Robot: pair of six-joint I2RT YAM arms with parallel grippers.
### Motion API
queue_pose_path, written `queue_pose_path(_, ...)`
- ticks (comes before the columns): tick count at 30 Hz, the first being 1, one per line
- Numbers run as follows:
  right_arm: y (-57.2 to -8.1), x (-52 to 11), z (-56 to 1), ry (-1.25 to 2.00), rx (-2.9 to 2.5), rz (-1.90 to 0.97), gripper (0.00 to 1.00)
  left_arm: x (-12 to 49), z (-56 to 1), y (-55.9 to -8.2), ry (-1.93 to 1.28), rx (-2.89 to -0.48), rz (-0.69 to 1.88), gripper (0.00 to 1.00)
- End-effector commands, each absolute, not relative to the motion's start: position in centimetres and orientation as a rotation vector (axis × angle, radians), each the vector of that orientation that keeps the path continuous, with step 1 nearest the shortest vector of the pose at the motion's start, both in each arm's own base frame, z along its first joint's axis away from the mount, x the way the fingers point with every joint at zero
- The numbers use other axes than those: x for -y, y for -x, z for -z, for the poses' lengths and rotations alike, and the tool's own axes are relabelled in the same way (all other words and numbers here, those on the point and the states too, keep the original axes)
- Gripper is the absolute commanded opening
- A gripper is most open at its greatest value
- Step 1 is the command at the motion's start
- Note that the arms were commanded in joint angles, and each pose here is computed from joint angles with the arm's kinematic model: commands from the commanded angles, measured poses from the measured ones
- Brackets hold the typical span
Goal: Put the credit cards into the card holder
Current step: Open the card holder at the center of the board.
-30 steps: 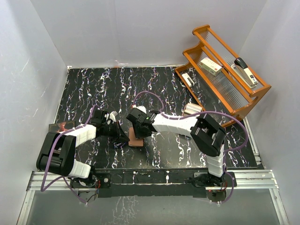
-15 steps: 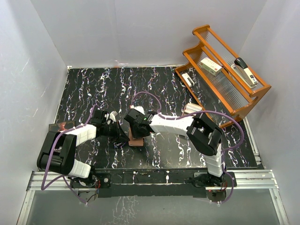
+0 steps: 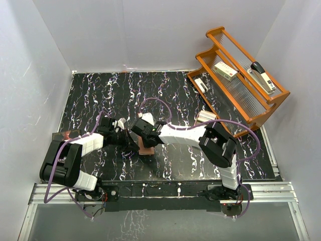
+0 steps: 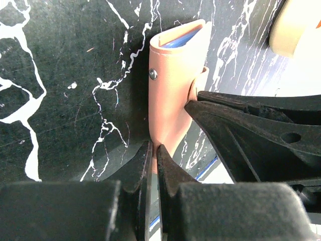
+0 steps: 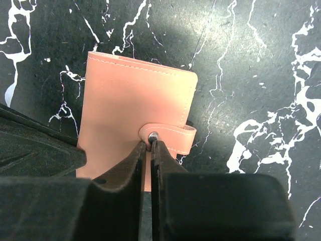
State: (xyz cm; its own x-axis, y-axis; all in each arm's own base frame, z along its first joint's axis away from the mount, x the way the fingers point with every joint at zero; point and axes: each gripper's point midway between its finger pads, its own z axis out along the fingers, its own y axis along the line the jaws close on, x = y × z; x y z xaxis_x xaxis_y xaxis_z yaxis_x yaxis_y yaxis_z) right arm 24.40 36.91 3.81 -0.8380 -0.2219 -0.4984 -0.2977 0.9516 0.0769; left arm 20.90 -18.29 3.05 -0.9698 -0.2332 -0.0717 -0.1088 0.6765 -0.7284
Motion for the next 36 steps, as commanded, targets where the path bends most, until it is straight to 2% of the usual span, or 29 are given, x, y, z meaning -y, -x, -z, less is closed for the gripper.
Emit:
queue_pose_path(1, -27.3, -34.1, -4.7, 0.336, -2.504, -0.031, 0.0, 18.2, -2.9, -19.5, 0.293, -2.781, 1.191, 0.0)
queue_pose_path(14, -27.2, -34.1, -7.3, 0.318, -2.457, -0.108, 0.0, 18.4, -3.3, -19.8, 0.298, -2.771, 1.207, 0.02)
queue_pose_path(19, -25.9, -34.6, -9.8, 0.326, -2.445, -0.258, 0.0, 18.2, -3.8, -20.3, 0.305, -2.768, 1.163, 0.4)
queue_pose_path(23, -24.2, -36.1, -12.2, 0.336, -2.432, -0.481, 0.0, 17.8, -5.0, -21.4, 0.285, -2.742, 1.102, 0.62)
queue_pose_path(28, -22.6, -37.9, -14.0, 0.289, -2.424, -0.708, 0.0, 17.5, -7.3, -22.9, 0.255, -2.679, 1.048, 0.72)
queue_pose_path(32, -22.3, -39.3, -15.7, 0.259, -2.373, -0.854, 0.0, 17.8, -8.5, -23.3, 0.228, -2.648, 1.072, 0.73)
queue_pose_path(36, -22.9, -39.4, -16.1, 0.229, -2.34, -0.856, 0.0, 18.0, -8.4, -22.9, 0.175, -2.659, 1.095, 0.75)
